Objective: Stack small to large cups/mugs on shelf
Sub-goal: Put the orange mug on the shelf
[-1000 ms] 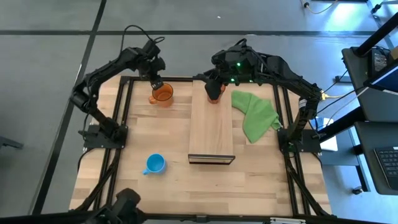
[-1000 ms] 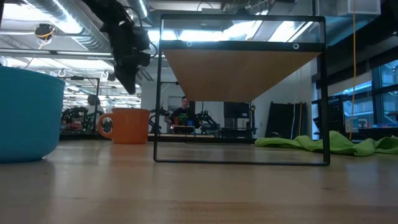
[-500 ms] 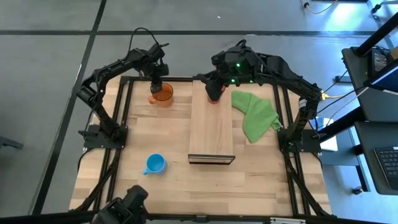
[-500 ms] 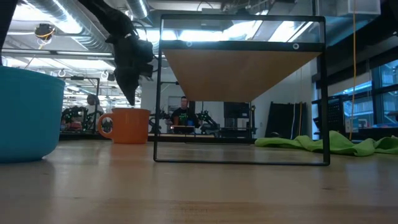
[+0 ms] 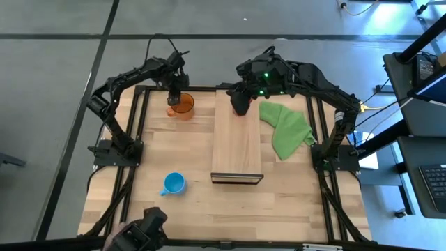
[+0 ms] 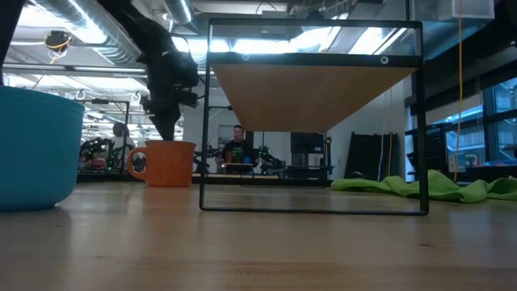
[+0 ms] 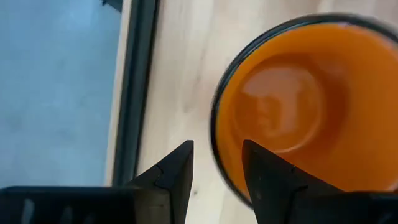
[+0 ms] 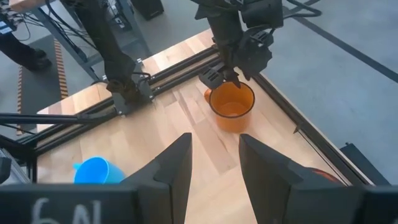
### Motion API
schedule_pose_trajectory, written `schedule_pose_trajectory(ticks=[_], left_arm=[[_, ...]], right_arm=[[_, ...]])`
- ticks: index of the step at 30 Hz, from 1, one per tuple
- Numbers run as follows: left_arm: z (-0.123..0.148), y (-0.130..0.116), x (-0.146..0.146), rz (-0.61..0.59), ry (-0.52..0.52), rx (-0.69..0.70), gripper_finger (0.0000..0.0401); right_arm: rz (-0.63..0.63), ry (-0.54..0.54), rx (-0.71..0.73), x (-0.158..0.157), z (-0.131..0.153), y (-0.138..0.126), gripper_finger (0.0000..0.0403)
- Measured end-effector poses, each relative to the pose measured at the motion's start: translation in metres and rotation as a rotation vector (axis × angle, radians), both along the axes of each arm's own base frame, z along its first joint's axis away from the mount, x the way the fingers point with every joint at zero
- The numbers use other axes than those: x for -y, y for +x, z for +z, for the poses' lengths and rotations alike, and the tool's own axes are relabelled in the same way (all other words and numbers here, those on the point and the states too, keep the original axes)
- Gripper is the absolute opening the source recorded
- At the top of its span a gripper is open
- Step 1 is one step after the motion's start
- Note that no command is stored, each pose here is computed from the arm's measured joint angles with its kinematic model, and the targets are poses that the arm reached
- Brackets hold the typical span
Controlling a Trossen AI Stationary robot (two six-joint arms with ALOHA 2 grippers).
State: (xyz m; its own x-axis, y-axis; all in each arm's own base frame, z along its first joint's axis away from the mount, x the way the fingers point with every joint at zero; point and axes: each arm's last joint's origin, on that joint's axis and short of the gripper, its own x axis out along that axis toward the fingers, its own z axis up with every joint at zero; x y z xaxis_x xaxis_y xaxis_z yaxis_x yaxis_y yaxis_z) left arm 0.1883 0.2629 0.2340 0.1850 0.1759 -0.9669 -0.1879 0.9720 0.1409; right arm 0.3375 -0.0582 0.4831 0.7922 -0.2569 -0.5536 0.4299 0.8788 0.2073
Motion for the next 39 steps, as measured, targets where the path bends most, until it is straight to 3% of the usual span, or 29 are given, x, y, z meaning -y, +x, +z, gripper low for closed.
schedule_pose_trajectory(ticks=[12, 25, 28, 34, 39], left_arm=[[-0.012, -0.001, 0.003, 0.006, -0.033, 0.022, 0.0131], [-0.024, -0.001, 0.005, 0.149, -0.040, 0.042, 0.0128], [-0.025, 0.000, 0.008, 0.137, -0.051, 0.031, 0.0109], [-0.021, 0.005, 0.013, 0.157, -0.085, 0.061, 0.0028], [-0.011, 0.009, 0.012, 0.230, -0.137, 0.124, 0.0017]], right_arm=[[0.016, -0.021, -0.019, 0.000, -0.001, -0.001, 0.0134], [0.017, -0.023, -0.025, 0.000, -0.001, -0.001, 0.0134], [0.017, -0.023, -0.025, 0.000, -0.001, -0.001, 0.0134], [0.016, -0.023, -0.025, 0.000, -0.001, -0.001, 0.0134], [0.017, -0.027, -0.026, 0.000, -0.001, -0.001, 0.0134]])
